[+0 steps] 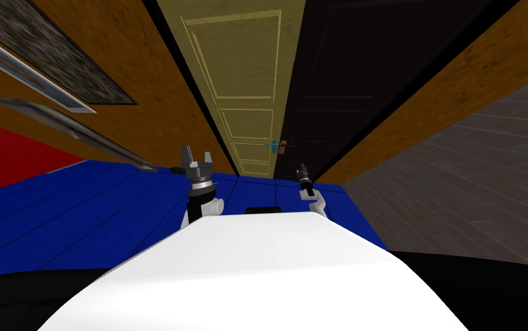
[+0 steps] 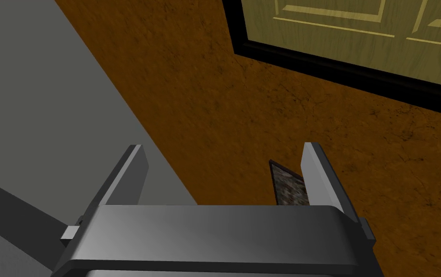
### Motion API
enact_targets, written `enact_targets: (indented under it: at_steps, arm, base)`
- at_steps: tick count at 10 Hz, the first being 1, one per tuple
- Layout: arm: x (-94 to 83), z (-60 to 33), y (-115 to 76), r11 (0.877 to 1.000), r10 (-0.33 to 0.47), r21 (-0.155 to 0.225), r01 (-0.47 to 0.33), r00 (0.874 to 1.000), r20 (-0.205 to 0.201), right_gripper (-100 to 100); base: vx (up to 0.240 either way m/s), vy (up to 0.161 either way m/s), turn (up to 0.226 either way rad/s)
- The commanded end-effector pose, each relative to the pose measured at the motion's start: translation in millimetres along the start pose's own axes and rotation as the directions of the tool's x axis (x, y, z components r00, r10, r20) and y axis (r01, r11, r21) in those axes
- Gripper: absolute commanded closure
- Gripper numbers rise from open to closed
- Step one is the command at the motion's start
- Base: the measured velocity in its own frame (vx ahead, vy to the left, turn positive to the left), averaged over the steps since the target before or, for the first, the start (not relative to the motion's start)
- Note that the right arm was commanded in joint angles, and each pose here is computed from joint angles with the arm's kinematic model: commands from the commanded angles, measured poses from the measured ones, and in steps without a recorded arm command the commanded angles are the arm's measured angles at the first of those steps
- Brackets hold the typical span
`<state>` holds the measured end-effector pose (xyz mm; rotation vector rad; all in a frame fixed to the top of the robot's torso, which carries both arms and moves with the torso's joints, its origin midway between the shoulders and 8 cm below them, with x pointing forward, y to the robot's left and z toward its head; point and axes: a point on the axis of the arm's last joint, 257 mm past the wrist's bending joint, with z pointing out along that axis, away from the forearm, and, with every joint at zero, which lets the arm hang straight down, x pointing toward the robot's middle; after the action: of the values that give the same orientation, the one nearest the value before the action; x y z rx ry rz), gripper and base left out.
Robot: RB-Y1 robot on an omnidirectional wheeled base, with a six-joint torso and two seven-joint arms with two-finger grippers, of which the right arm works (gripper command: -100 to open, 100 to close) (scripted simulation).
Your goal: Pull the door open
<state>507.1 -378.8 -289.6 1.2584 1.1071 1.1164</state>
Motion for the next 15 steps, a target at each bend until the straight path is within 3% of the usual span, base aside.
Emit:
enact_targets:
  at_steps: [1, 10, 15]
  arm:
    - [-1.2, 0.3, -0.5, 1.0, 0.0, 0.0, 0.0, 1.0, 0.001, -100]
    - [-11.4, 2.0, -4.5, 1.0, 0.004, 0.005, -0.005, 1.0, 0.011, -100]
    - [-24.7, 3.8, -8.8, 1.0, 0.009, 0.009, -0.009, 1.0, 0.026, -100]
  base:
    - [-0.221, -0.038, 0.035]
    - [-0.215, -0.054, 0.039]
    - [-0.219, -0.101, 0.063]
